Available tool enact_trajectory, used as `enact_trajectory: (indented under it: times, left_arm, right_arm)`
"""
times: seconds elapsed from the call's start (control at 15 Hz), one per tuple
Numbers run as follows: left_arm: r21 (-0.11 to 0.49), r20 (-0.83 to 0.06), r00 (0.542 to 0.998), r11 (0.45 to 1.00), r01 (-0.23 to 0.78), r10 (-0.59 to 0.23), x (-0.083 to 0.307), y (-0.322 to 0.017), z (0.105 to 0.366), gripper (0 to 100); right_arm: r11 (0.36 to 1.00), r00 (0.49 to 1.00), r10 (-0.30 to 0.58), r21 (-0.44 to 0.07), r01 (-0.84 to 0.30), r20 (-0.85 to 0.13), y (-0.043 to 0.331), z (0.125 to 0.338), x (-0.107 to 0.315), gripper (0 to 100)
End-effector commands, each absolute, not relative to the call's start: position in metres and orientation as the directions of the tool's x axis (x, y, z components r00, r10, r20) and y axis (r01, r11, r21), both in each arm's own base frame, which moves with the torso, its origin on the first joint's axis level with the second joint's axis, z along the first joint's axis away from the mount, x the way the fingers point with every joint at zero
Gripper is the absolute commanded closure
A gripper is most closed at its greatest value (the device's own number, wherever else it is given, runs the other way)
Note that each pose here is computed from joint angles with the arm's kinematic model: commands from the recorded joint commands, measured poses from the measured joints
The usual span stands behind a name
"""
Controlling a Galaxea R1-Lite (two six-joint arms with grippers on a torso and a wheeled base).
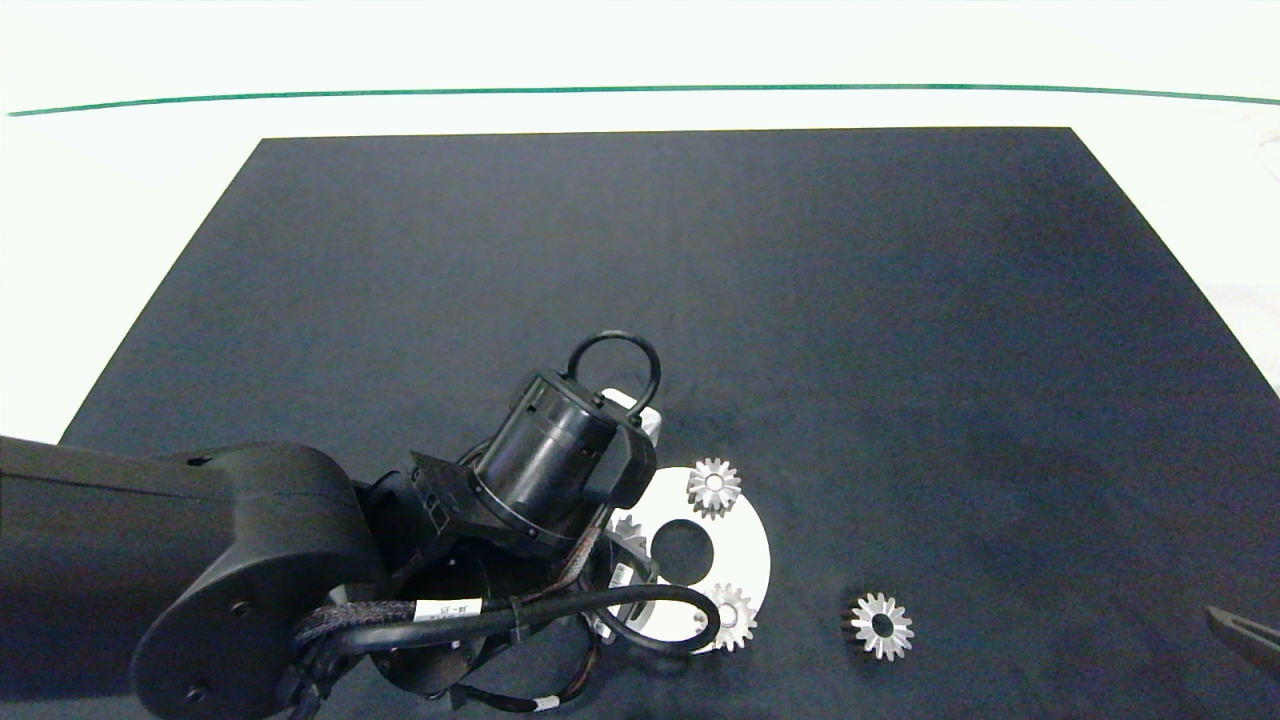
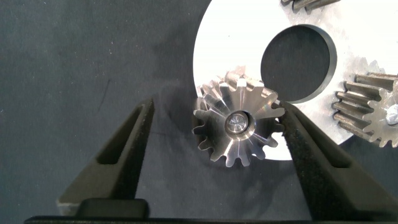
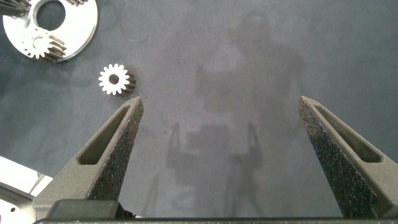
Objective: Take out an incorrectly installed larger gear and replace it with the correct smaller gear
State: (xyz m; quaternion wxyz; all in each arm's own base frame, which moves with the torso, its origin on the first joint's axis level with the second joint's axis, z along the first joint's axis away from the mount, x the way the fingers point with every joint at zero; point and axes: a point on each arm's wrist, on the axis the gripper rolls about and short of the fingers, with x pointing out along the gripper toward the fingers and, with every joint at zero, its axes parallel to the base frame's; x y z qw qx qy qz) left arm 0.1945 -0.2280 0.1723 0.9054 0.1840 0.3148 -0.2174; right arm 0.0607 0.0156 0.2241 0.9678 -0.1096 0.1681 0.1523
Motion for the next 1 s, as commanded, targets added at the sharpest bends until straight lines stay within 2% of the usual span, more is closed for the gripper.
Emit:
enact_trajectory:
  times: [0.07,0.73,1.0]
  left_arm:
    - [0.194,-0.646,0.710,0.840,0.506,-0.279,0.194,-0.227,0.174,28]
    - [0.191,-0.641,0.711,0.837,0.513,-0.289,0.190,-0.226,0.177,47]
    - [0.177,-0.605,0.731,0.842,0.510,-0.316,0.183,-0.218,0.194,56]
  right_arm:
    - [0.928,0.895,0.260,-0.161,-0.335,-0.362,0.016,0.224,0.061,0]
    - [0.928,0.893,0.258,-0.162,-0.335,-0.368,0.016,0.223,0.063,0]
    - [0.928,0.894,0.258,-0.162,-0.334,-0.367,0.016,0.224,0.062,0]
